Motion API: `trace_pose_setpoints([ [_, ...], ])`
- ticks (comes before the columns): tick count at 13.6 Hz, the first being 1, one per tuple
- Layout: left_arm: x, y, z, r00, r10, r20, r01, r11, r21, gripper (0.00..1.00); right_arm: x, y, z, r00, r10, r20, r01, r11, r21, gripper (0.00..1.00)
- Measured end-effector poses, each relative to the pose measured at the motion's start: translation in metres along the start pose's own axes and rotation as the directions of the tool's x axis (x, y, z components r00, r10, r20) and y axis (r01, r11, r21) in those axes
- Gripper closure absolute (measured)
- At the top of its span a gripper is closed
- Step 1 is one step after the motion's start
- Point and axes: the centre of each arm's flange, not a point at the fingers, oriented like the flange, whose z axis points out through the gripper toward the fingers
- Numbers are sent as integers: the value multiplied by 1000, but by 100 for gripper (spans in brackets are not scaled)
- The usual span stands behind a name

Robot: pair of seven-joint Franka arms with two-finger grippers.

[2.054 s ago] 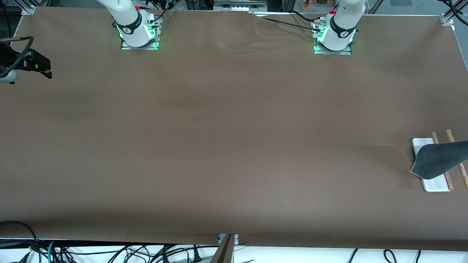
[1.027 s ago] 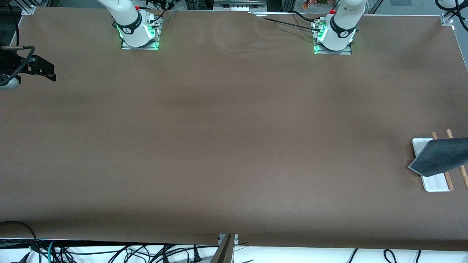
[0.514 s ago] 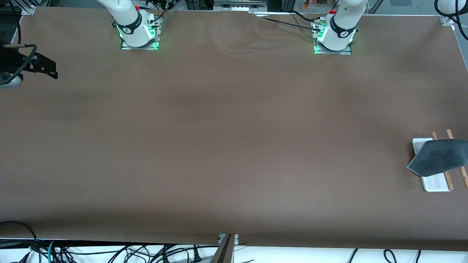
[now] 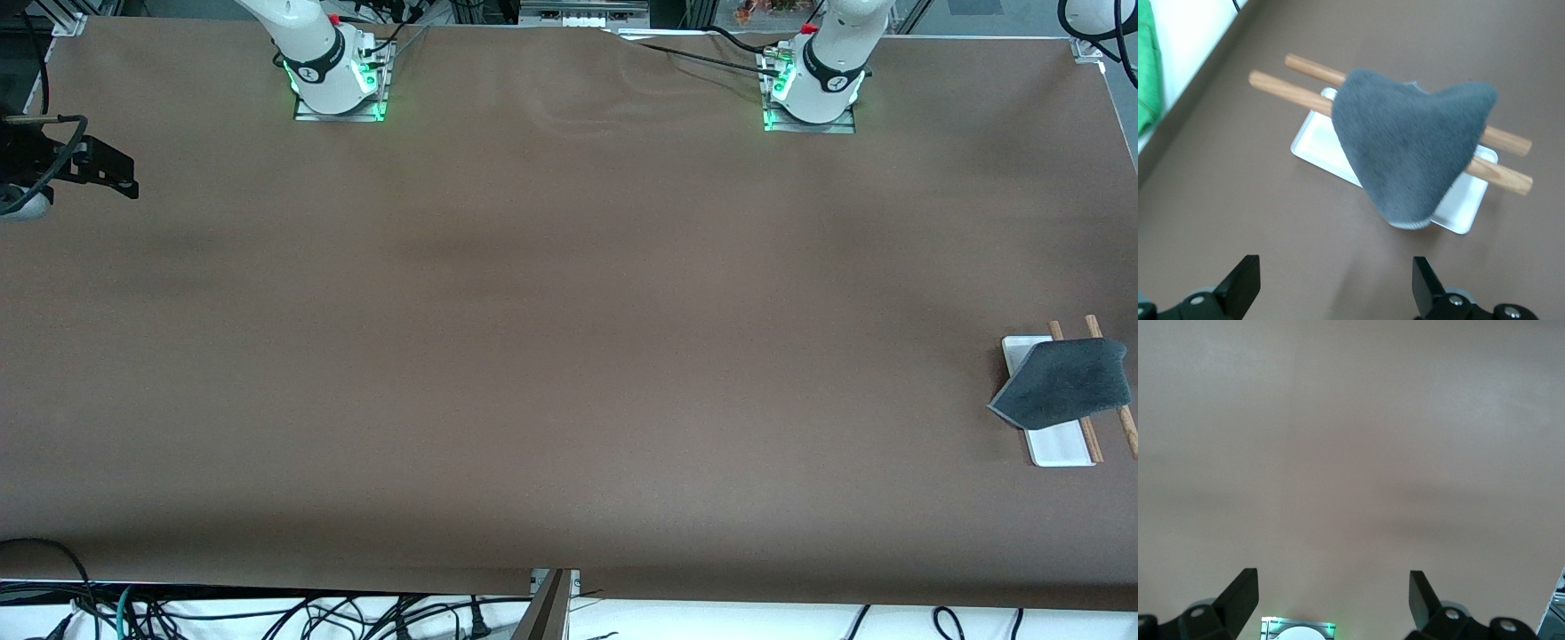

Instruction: Pass towel and hang on rack

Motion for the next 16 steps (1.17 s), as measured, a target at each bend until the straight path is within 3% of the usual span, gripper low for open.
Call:
trace_pose_setpoints([
  [2,18,-8,-12,1000,-1,-1,1,1000,19,0,2,-2,2,1000,-3,3,3,1000,0,0],
  [5,75,-24,-35,1000,20,18,-21,999,48,0,4,-3,3,1000,-6,6,6,1000,0,0],
  [11,243,-40,-59,987,100,127,-109,992,65,0,5,-3,3,1000,-7,6,7,1000,-1,0],
  [16,345,-18,-63,981,52,187,-57,998,22,0,5,-4,2,1000,-7,3,7,1000,-1,0],
])
